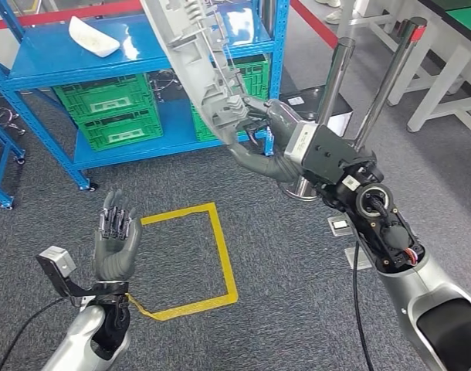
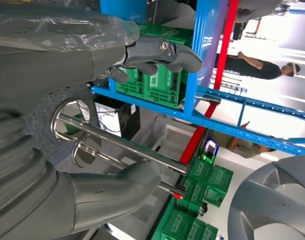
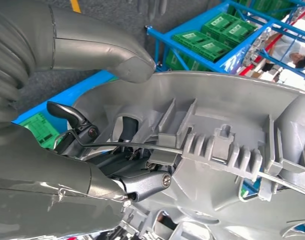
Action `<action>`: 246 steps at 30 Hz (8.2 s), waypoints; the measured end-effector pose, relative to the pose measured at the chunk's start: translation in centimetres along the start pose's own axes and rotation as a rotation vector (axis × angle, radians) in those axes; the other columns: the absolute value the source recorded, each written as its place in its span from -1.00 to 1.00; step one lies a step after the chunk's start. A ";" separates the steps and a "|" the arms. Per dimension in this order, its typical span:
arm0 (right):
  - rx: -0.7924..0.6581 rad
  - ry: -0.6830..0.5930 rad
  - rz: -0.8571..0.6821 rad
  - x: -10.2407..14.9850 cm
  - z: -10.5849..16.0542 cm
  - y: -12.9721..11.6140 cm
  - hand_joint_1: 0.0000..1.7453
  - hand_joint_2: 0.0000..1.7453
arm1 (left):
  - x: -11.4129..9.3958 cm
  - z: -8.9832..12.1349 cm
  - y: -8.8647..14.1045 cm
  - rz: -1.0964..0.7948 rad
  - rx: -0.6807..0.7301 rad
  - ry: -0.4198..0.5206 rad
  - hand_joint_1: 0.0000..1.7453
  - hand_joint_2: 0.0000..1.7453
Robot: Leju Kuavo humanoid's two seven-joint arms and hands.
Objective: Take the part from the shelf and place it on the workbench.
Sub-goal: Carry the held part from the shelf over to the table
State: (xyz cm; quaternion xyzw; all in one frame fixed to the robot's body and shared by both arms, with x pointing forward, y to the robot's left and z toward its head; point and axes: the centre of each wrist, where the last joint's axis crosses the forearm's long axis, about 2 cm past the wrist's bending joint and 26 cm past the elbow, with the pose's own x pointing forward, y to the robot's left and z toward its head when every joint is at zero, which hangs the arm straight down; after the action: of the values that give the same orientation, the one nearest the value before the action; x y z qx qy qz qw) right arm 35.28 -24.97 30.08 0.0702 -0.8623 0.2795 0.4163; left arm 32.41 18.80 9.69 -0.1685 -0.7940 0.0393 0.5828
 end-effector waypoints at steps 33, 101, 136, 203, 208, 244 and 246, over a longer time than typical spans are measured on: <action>-0.043 0.050 -0.039 -0.5 1.4 0.8 1.00 1.00 | -0.4 0.8 0.2 -0.023 -0.008 0.005 -1.00 1.00; -0.139 0.048 -0.036 0.8 2.6 2.2 1.00 1.00 | 0.5 0.3 -0.1 -0.015 -0.015 0.006 -1.00 1.00; -0.129 0.047 -0.029 0.1 2.7 2.3 1.00 1.00 | 0.7 -0.1 -0.1 -0.005 -0.032 -0.018 -1.00 1.00; -0.131 0.084 -0.033 -0.6 3.1 2.1 1.00 1.00 | 1.1 -0.3 0.0 -0.008 -0.031 -0.019 -1.00 1.00; -0.130 0.077 -0.035 -0.6 3.1 2.1 1.00 1.00 | 1.0 -0.2 0.2 -0.010 -0.029 -0.012 -1.00 1.00; -0.127 0.065 -0.038 -0.7 3.0 2.0 1.00 1.00 | 0.7 0.2 0.4 -0.016 -0.007 -0.001 -1.00 1.00; -0.127 0.065 -0.038 -0.7 3.0 2.0 1.00 1.00 | 0.8 0.2 0.4 -0.019 -0.007 -0.001 -1.00 1.00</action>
State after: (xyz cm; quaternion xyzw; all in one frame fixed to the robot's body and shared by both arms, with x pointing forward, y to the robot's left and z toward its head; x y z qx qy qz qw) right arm 32.98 -24.97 27.24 0.0508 -0.8629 0.2184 0.4528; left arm 32.14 19.46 10.22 -0.1631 -0.7958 0.0312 0.5823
